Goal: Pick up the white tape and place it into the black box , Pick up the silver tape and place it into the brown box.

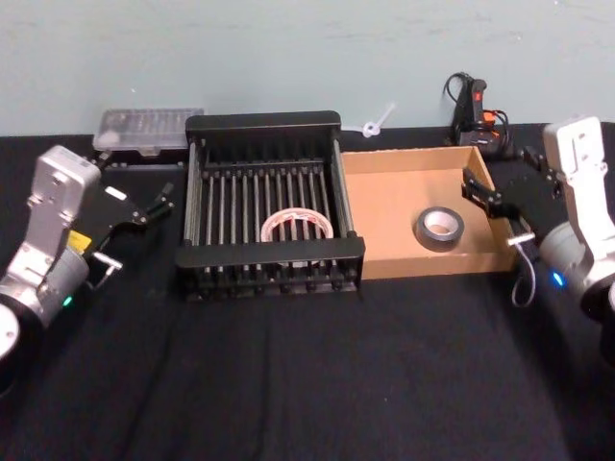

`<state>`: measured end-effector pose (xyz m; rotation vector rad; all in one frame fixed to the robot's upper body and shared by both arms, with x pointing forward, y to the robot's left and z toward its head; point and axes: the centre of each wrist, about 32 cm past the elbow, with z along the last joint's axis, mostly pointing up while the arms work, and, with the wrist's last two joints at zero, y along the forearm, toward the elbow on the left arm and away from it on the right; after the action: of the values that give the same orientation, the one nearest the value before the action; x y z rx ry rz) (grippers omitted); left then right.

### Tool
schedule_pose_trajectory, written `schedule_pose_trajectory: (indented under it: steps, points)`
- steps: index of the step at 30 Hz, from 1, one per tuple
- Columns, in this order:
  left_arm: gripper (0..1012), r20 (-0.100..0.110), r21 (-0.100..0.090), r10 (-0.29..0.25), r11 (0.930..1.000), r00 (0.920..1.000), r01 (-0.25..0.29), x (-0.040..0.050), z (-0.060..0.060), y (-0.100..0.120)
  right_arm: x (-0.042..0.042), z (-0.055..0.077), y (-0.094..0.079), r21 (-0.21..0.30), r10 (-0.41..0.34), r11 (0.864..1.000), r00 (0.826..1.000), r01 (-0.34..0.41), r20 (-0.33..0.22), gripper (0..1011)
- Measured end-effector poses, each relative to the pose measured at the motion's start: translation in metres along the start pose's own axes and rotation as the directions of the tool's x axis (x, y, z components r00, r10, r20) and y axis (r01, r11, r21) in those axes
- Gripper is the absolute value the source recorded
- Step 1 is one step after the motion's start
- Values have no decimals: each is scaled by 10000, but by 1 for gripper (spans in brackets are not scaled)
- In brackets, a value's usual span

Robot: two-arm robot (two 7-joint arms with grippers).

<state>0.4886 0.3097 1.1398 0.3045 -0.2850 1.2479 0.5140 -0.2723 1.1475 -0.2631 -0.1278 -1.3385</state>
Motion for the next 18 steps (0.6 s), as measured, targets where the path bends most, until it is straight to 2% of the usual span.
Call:
schedule_pose_trajectory:
  steps: [5,18]
  points:
    - [1002,0,0,0,10000,10000,0,0,0,0,-33,-69,-90,-117,-218,9997,9996,216,-166,1000]
    - [1001,0,0,0,10000,10000,0,0,0,0,-37,-73,-112,-118,-387,9992,9989,385,-258,1000]
